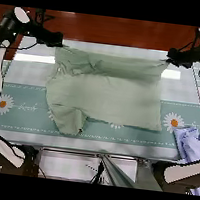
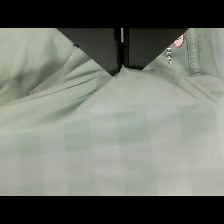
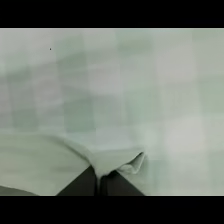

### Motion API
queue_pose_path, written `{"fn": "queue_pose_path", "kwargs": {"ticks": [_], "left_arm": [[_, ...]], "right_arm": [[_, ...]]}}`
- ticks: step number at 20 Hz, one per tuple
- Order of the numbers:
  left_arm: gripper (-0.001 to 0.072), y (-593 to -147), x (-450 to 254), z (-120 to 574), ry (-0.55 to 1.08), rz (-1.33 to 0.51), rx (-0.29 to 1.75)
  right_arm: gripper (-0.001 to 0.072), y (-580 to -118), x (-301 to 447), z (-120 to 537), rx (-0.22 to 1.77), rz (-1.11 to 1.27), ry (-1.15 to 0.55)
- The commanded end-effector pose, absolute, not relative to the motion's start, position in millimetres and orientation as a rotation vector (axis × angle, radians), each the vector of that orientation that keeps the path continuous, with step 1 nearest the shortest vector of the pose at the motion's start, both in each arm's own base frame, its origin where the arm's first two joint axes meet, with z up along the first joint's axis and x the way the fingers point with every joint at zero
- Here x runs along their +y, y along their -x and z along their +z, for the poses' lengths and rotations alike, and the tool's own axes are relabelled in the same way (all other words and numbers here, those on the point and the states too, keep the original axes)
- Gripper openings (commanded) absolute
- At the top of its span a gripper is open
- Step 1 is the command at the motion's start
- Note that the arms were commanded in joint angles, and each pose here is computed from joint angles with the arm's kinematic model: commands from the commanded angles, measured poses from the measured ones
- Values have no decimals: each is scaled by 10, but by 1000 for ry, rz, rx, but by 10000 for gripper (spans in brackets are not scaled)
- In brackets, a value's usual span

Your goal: Fold the shirts.

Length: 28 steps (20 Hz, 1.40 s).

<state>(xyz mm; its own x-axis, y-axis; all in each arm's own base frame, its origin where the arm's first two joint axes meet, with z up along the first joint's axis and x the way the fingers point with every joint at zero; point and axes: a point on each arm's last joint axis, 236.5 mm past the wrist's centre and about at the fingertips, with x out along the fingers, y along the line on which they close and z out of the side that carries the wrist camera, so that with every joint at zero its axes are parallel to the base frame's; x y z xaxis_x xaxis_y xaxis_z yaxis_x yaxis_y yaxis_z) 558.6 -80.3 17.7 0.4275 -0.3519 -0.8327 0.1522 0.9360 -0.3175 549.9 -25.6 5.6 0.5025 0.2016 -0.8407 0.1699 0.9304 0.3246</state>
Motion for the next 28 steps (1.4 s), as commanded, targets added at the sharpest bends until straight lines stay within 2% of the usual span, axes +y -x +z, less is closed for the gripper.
{"fn": "queue_pose_path", "kwargs": {"ticks": [1,5,7,13,14,15,16,17,19,23,24,25,26,28], "left_arm": [[22,-5337,-794,-41,203,-342,1225],[21,-4523,-593,-136,207,-397,1573],[22,-4470,-566,-204,216,-398,1610],[23,-4457,-633,-303,231,-388,1639],[66,-4454,-632,-301,231,-388,1640],[197,-4435,-630,-289,230,-391,1647],[324,-4397,-621,-270,229,-394,1660],[351,-4323,-603,-237,229,-401,1688],[350,-4165,-509,-112,237,-408,1735],[351,-4067,-257,392,241,-386,1630],[352,-3999,-195,468,255,-368,1609],[431,-3918,-180,493,284,-357,1595],[546,-3780,-241,483,333,-366,1598],[558,-3464,-389,307,398,-373,1626]], "right_arm": [[33,-5266,-181,-76,1166,65,-390],[33,-4569,-179,-106,1432,137,-281],[33,-4400,-254,-188,1514,117,-249],[34,-4369,-217,-238,1539,105,-283],[112,-4377,-171,-225,1535,121,-299],[329,-4381,-96,-200,1530,161,-310],[423,-4333,-2,-167,1540,231,-304],[423,-4227,11,-152,1579,259,-289],[423,-3929,-227,-100,1689,192,-201],[427,-3703,-700,250,1599,38,-231],[461,-3586,-787,267,1573,27,-275],[506,-3472,-822,236,1550,37,-329],[529,-3357,-810,171,1524,60,-405],[538,-3153,-743,-5,1490,91,-539]]}}
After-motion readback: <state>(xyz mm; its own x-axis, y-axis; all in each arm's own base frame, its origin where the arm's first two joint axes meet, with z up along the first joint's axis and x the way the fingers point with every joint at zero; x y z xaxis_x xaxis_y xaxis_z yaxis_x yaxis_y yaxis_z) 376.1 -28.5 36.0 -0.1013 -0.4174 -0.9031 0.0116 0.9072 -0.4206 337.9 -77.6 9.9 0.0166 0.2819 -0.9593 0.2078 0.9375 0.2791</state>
